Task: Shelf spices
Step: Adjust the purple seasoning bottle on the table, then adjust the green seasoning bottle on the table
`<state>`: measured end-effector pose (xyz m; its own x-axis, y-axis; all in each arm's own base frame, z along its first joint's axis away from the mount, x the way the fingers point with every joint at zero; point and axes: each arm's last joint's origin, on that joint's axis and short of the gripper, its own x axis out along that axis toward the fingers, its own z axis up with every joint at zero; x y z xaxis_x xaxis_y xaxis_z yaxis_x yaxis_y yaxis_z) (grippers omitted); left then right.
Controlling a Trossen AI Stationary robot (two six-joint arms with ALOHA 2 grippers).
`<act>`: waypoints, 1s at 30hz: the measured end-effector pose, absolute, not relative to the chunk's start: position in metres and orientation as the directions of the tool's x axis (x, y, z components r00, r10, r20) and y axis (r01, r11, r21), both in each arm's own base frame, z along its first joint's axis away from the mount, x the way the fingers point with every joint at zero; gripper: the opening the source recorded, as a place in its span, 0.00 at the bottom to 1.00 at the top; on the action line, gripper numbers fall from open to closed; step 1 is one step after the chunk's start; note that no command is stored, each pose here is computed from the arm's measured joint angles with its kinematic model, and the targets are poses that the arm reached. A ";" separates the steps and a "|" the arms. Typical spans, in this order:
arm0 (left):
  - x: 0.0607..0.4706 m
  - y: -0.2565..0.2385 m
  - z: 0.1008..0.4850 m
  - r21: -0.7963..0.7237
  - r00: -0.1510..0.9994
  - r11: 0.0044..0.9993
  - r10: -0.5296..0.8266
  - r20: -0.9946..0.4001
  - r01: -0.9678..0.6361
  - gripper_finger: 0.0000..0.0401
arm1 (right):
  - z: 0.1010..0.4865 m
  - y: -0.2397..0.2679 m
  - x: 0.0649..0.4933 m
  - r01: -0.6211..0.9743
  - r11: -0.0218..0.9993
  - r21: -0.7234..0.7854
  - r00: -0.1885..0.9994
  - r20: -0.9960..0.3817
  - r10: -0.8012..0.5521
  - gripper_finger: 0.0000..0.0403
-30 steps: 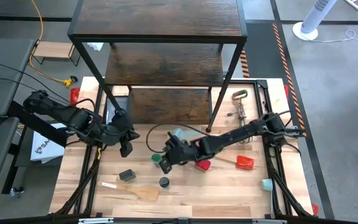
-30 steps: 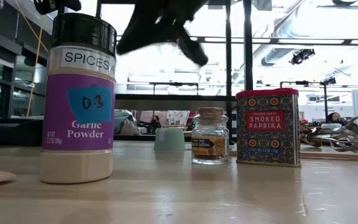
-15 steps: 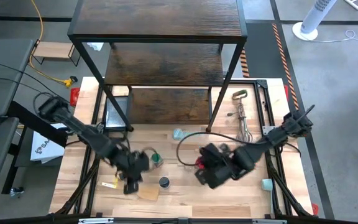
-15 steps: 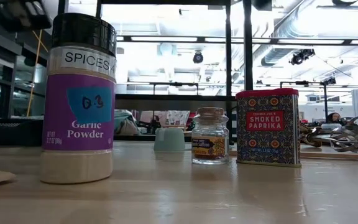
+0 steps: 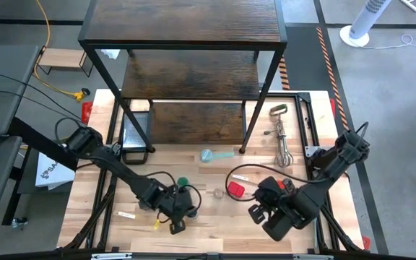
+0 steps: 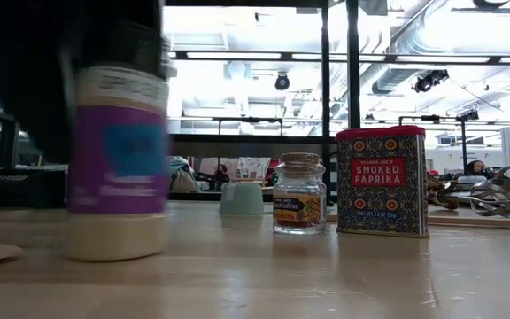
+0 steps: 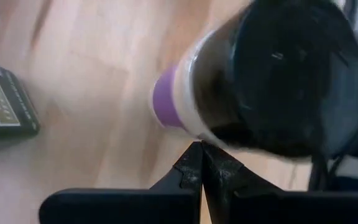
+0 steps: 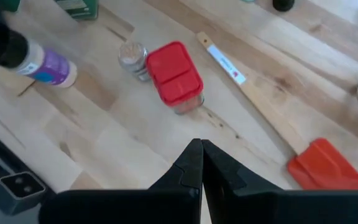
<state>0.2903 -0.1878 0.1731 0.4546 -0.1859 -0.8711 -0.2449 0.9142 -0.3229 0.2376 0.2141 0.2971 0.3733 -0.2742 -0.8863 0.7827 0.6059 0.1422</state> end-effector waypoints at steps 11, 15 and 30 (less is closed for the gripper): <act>0.338 -0.173 0.176 -0.498 0.725 0.843 -0.211 -0.655 -0.204 0.00 | 0.297 0.224 0.225 0.798 0.579 0.167 0.389 -0.877 -0.283 0.00; 0.349 -0.158 0.182 -0.517 0.766 0.832 -0.194 -0.612 -0.202 0.00 | 0.297 0.224 0.226 0.801 0.572 0.179 0.405 -0.865 -0.297 0.00; 0.298 -0.068 0.286 -0.278 0.807 0.922 0.057 -0.588 -0.268 0.00 | 0.303 0.196 0.278 0.721 0.643 0.259 0.564 -0.759 -0.326 0.00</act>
<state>0.2981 -0.0681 0.2857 0.8071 0.0572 -0.5877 -0.2681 0.9223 -0.2783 0.2782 0.1957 0.3034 0.5640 -0.3264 -0.7585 0.7208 0.6429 0.2592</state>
